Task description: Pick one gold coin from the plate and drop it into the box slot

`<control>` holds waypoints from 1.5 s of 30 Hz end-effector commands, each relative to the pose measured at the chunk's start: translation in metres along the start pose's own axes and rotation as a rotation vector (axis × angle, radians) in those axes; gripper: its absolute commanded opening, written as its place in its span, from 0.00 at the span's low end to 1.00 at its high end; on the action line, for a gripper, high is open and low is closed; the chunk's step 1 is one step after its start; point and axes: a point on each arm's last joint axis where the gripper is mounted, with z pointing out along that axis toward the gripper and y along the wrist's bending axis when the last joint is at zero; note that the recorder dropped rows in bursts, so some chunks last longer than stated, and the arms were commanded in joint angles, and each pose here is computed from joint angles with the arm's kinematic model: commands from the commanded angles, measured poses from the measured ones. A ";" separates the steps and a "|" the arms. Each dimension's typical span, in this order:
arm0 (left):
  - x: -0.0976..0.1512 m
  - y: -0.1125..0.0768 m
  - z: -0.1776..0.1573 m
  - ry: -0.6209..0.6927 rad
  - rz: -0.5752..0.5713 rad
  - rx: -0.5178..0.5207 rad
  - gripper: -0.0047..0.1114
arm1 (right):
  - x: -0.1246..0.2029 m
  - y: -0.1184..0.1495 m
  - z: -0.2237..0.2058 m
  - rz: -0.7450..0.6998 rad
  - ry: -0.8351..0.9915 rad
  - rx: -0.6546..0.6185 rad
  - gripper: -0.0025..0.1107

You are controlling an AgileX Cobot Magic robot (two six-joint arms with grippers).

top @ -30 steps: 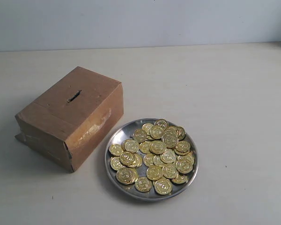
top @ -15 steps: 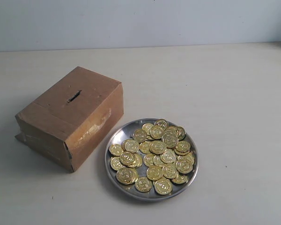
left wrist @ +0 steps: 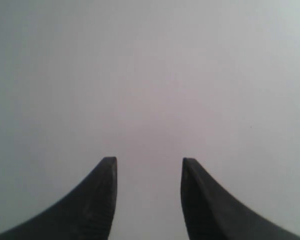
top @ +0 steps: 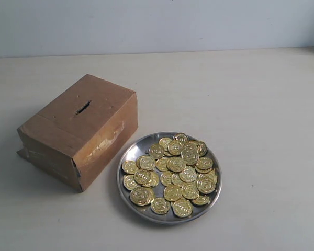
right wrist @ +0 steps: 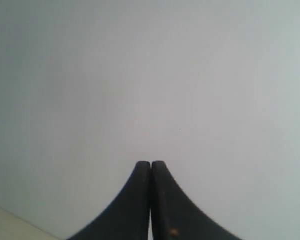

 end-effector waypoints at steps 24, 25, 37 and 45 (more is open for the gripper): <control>-0.004 -0.003 -0.019 -0.056 0.010 -0.015 0.40 | 0.002 0.003 -0.007 -0.006 -0.012 0.000 0.02; -0.004 -0.003 -0.019 -0.056 0.010 -0.015 0.40 | 0.002 0.003 -0.007 -0.006 -0.012 0.000 0.02; -0.004 -0.003 -0.019 -0.056 0.011 -0.016 0.40 | 0.002 0.003 -0.007 -0.007 -0.012 0.001 0.02; -0.002 -0.003 -0.018 -0.046 0.011 -0.013 0.40 | 0.002 0.003 -0.007 -0.005 -0.012 0.001 0.02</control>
